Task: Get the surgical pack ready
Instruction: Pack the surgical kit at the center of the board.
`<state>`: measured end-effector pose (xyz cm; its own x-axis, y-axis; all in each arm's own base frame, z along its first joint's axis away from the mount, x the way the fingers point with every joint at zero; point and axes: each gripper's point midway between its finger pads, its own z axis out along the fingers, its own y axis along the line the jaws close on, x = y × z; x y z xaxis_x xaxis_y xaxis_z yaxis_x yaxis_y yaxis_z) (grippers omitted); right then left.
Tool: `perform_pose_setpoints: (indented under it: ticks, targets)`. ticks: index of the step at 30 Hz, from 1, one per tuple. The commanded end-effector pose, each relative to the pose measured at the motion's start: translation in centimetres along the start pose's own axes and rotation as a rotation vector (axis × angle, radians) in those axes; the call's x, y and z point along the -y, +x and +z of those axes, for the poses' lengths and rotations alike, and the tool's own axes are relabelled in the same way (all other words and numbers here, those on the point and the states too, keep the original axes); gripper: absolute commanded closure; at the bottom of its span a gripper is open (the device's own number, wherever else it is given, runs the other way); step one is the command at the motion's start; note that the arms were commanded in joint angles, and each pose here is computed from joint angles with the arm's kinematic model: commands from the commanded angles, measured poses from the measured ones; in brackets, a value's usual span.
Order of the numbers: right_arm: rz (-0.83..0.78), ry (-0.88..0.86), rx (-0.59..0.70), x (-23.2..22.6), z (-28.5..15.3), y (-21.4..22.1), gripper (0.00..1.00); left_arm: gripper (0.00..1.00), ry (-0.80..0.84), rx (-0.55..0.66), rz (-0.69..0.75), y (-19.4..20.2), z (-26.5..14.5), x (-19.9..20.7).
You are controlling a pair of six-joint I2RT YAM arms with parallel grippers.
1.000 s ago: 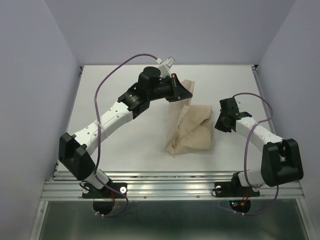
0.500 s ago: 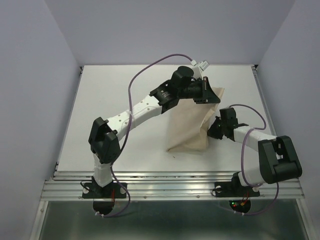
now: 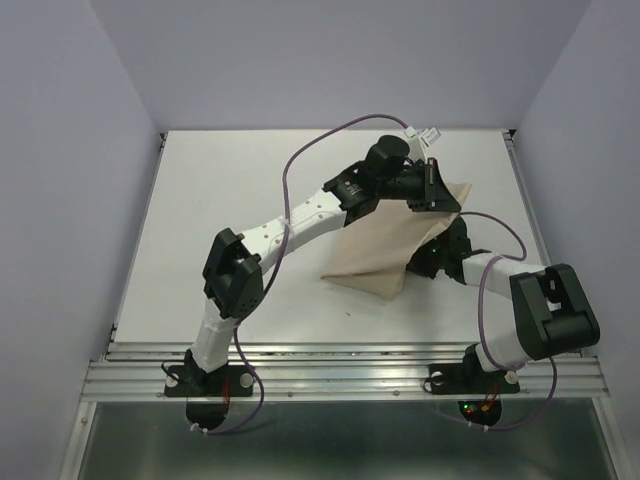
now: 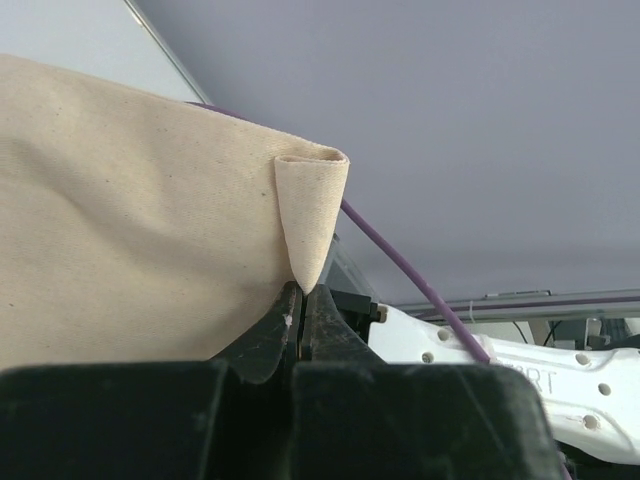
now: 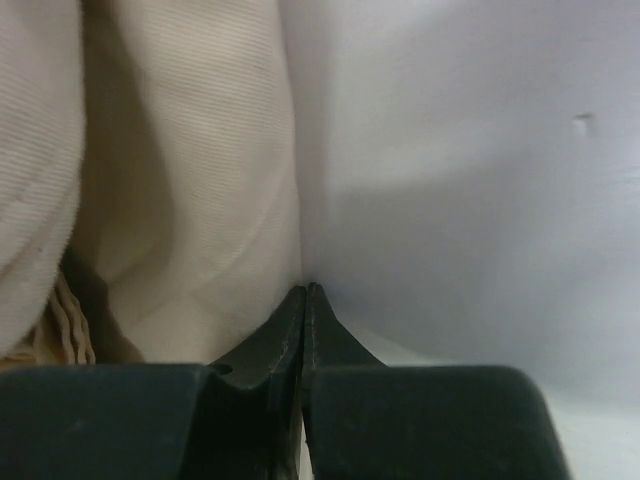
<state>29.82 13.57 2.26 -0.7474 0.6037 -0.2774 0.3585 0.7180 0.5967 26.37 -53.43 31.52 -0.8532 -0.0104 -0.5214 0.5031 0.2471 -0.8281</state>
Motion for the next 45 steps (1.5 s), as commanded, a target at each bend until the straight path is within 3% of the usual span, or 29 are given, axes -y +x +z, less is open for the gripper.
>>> perform_pose_setpoints:
  ticks: [1, 19, 21, 27, 33, 36, 40, 45]
  targets:
    - [-0.019, -0.111, -0.002, -4.1, 0.6, -0.2, 0.99, 1.0, 0.244, 0.05, 0.084, -1.8, -0.9, 8.7]
    - [-0.039, -0.062, 0.003, -3.1, 0.9, -0.3, 0.99, 1.0, 0.098, 0.085, -0.021, -0.6, -0.7, 2.7]
    - [-0.039, -0.058, 0.006, -3.0, 0.8, -0.4, 0.93, 1.0, 0.091, 0.09, -0.03, -0.7, -0.7, 2.3]
    - [-0.041, 0.012, 0.035, -1.2, -1.0, 0.0, 0.59, 1.0, 0.093, 0.094, -0.039, -0.8, -1.3, 1.9]
    - [-0.058, 0.116, 0.124, 2.1, -4.6, 0.4, 0.51, 1.0, 0.116, 0.081, -0.024, -0.5, -2.1, 2.7]
    - [-0.06, 0.176, 0.18, 3.7, -6.6, 0.3, 0.4, 1.0, 0.118, 0.069, -0.025, 0.1, -2.7, 2.7]
    - [-0.034, 0.232, 0.213, 5.2, -8.6, 0.6, 0.32, 1.0, 0.104, 0.048, -0.036, 1.5, -3.3, 1.7]
    - [0.028, 0.204, 0.307, 4.4, -10.7, -0.6, 0.32, 1.0, 0.107, 0.021, -0.047, 2.8, -4.1, 1.5]
